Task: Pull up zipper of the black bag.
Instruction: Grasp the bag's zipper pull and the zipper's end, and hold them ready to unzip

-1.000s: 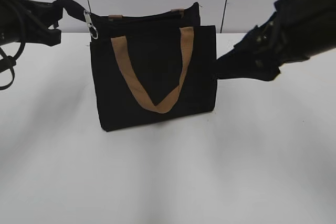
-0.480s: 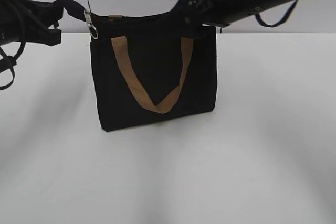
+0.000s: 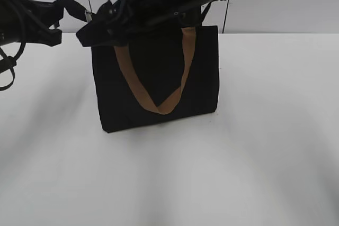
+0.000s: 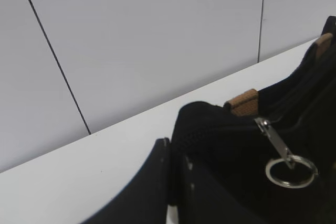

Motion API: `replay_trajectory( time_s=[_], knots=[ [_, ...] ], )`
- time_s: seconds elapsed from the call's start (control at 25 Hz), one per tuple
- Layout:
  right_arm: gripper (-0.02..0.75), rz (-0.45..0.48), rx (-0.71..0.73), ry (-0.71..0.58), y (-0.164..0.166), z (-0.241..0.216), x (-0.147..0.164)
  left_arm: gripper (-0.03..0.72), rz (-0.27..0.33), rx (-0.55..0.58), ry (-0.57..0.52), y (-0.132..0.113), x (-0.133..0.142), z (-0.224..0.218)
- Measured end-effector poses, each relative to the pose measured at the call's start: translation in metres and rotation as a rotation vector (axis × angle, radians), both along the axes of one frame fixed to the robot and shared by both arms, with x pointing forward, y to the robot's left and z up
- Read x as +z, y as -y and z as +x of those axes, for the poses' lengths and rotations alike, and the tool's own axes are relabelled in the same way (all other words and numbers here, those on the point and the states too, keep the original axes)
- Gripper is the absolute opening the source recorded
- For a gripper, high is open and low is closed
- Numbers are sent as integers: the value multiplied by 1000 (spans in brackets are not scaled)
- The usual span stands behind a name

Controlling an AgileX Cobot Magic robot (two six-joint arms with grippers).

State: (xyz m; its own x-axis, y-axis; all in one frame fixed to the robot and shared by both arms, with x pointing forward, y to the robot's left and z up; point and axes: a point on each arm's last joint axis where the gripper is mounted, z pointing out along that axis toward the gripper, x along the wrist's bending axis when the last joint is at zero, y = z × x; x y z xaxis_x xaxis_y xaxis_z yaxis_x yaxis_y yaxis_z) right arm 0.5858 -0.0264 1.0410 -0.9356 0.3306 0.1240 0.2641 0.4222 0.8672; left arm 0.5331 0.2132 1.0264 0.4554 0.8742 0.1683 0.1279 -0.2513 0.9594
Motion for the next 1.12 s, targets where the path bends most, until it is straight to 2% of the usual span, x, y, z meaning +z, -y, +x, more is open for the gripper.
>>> replay_trajectory(
  time_s=[0.2,0.4,0.56,0.8,1.12],
  knots=[
    [543,7,27,6,-20,8,-8,-1,1,-1,0,0,0,0],
    [424,2,8,11,-22,13,-13,-1,0,-1,1,0,0,0],
    [372,-2,-39,37,-21,18,-13,-1,0,-1,1,0,0,0],
    [364,-7,-88,62,-20,23,-13,-1,0,-1,1,0,0,0],
    [364,-23,-95,21,-22,27,-30,-1,0,-1,1,0,0,0]
  ],
)
